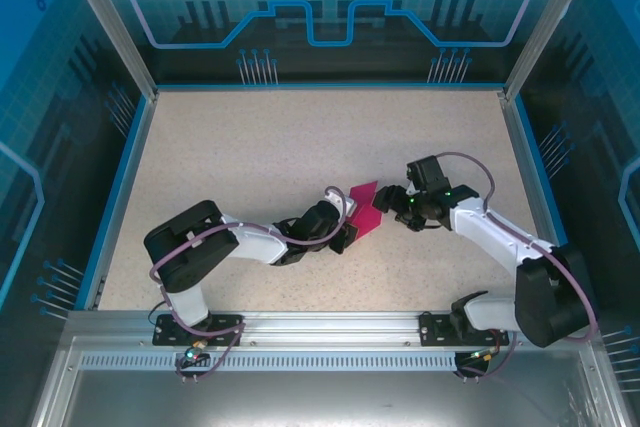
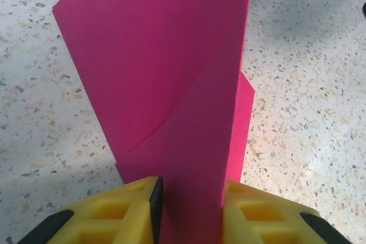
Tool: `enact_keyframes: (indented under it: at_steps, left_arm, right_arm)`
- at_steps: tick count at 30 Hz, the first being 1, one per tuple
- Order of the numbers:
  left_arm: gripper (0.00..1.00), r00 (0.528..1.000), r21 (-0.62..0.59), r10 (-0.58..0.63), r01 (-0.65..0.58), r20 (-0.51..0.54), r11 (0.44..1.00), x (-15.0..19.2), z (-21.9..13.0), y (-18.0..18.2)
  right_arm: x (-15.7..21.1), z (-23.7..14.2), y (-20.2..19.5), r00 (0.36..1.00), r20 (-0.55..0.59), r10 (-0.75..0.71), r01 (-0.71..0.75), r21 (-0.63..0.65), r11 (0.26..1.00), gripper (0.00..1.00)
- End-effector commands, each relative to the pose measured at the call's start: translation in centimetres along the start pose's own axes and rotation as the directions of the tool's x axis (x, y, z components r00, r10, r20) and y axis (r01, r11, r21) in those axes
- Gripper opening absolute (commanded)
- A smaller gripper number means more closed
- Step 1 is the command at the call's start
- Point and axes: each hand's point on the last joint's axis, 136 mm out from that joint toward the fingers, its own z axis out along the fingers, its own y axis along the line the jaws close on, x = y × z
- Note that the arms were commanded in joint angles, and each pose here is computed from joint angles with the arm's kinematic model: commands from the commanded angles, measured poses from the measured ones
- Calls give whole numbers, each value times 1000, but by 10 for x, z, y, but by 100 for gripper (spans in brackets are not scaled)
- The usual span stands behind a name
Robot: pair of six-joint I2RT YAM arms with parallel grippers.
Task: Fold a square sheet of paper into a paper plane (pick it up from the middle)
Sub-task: Fourth fold the wing at the center of the table.
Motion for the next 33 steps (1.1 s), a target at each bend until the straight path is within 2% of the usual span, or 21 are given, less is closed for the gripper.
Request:
enact_keyframes:
  at_steps: [1,8,15,19,29,33]
  left_arm:
    - [31,998,-17,-53,53,15,998,-4,1,0]
    - [33,982,19,-178,177,62,984,-10,-7,-3]
    - [36,969,-20,-229,232,89,973,-8,-11,6]
    - [36,964,1,-249,250,96,968,-5,-11,2]
    - [27,964,48,-244,240,105,970,-8,-5,-6]
    - [14,974,3,-196,196,114,981,-13,-10,-1]
  right_arm:
    - [-3,3,17,998,-61,20,-25,-78,997,72]
    - [-8,6,26,997,-72,40,-46,-92,995,72]
    - [-5,9,24,995,-91,44,-52,-87,995,72]
    - [-5,11,23,995,-95,43,-52,-88,995,71]
    - [-2,12,19,994,-103,45,-53,-76,996,72]
    - [-3,11,18,994,-98,45,-52,-70,996,72]
